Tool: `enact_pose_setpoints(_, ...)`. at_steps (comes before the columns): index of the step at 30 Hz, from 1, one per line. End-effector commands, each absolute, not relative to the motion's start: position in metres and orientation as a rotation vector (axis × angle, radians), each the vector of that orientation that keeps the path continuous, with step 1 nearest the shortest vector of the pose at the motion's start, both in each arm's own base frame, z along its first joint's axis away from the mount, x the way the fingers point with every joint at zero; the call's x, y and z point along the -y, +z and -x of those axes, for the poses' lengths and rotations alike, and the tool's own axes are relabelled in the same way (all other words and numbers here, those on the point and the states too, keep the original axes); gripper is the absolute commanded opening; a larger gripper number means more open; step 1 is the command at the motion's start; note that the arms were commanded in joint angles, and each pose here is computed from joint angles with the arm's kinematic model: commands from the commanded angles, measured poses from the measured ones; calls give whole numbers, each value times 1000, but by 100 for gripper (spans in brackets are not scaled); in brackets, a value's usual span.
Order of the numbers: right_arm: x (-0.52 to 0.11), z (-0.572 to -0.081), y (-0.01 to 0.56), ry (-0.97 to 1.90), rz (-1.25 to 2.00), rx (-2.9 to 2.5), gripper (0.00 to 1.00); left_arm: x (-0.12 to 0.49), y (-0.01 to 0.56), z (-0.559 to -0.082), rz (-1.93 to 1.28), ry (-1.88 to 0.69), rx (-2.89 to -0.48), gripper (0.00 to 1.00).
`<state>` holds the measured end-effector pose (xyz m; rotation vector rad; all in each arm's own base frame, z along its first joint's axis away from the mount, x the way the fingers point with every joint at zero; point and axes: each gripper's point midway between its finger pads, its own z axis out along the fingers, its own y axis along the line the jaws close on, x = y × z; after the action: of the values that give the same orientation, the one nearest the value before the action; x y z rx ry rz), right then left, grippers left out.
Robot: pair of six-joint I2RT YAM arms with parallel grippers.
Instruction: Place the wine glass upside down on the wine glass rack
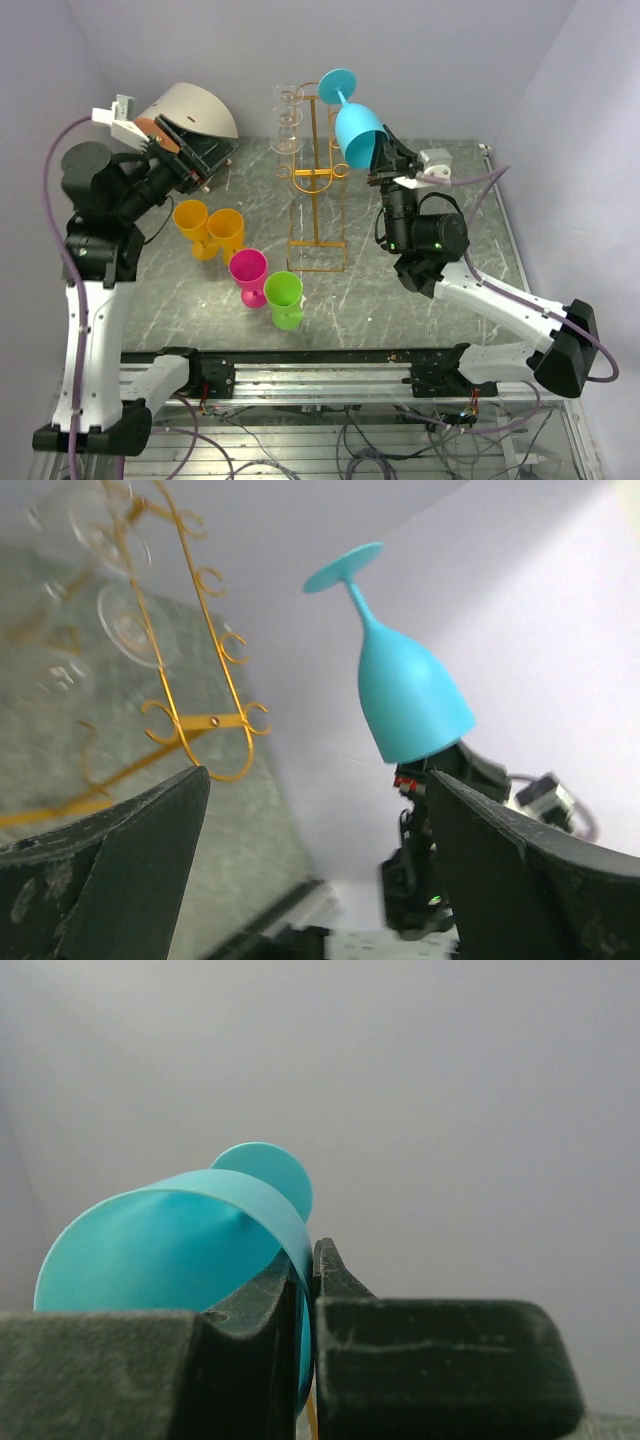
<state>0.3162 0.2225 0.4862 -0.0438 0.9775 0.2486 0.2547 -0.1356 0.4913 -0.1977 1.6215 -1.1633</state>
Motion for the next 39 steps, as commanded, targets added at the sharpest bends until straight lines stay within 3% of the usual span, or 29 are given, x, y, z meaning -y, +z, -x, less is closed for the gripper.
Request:
enact_pose_setpoints(1,-206,-286,519,233,-47,-782,0,162,486,-267,430,-1540,-1693,99)
enact_pose_setpoints(5,-233,-270,501,197,39,-745,0,171,489,-278,511,-1644,-1682,94)
enact_pose_setpoints(12,-287,-226,491,14,128,-611,0,168,485,-299,538,-1597,-1748,88)
enact_pose_setpoints(20,-339,-218,479,-83,204,-537,0,174,471,-294,487,-1594,-1808,83)
enact_pose_setpoints(24,-345,-218,484,-105,198,-523,0,175,459,-293,434,-1528,-1870,81)
enact_pose_setpoints(31,-333,-217,488,-130,186,-534,0,144,444,-302,363,-1117,-1913,77)
enact_pose_setpoints(39,-343,-214,490,-107,186,-518,0,158,429,-300,339,-1144,-1950,76)
